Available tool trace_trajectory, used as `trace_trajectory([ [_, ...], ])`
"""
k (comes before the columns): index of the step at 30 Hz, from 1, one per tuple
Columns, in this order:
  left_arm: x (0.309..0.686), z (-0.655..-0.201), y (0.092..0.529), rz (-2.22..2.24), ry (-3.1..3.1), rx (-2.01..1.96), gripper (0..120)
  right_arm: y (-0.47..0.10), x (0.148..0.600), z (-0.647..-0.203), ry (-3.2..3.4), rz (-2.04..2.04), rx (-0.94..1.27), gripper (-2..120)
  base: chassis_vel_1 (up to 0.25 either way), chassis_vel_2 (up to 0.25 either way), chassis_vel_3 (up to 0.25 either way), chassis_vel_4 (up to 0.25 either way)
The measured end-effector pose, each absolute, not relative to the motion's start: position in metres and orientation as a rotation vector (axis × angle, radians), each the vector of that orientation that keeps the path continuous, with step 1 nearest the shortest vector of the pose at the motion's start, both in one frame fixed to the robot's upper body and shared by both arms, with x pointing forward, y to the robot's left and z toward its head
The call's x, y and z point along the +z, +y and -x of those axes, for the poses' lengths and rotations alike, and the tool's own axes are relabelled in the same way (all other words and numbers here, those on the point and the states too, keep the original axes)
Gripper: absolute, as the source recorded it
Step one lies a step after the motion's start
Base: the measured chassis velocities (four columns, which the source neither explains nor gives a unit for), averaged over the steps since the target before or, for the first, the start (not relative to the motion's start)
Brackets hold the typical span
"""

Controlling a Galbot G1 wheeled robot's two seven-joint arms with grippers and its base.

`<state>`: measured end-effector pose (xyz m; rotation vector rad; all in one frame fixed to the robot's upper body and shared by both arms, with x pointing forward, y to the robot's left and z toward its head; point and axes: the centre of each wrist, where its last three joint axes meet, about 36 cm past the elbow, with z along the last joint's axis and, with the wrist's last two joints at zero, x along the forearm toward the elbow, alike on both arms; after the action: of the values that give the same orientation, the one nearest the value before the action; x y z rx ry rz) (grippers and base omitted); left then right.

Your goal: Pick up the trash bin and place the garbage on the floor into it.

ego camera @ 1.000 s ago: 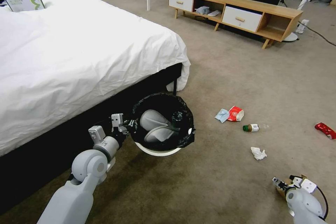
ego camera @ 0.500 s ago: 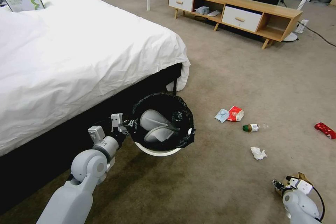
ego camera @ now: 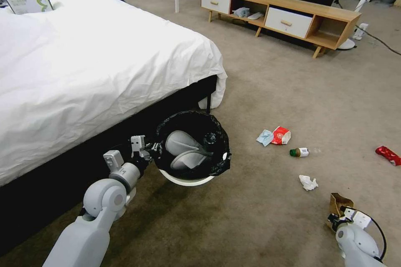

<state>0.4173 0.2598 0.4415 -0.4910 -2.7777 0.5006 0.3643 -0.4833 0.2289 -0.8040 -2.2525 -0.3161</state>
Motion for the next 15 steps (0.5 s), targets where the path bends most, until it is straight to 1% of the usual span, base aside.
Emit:
trace_trajectory([
  [7, 0.442, -0.418, 0.260, 0.492, -2.779, 0.502, 2, -0.480, 0.242, -0.370, -2.297, 0.785, -0.298, 0, 0.000, 0.000, 0.000, 0.000],
  [9, 0.442, -0.419, 0.259, 0.492, -2.781, 0.504, 2, -0.475, 0.257, -0.375, -2.347, 0.762, -0.279, 0, 0.000, 0.000, 0.000, 0.000],
  [13, 0.442, -0.420, 0.259, 0.490, -2.781, 0.507, 2, -0.470, 0.268, -0.381, -2.385, 0.743, -0.259, 0, 0.000, 0.000, 0.000, 0.000],
  [15, 0.442, -0.420, 0.259, 0.489, -2.781, 0.509, 2, -0.464, 0.282, -0.388, -2.433, 0.718, -0.238, 0, 0.000, 0.000, 0.000, 0.000],
])
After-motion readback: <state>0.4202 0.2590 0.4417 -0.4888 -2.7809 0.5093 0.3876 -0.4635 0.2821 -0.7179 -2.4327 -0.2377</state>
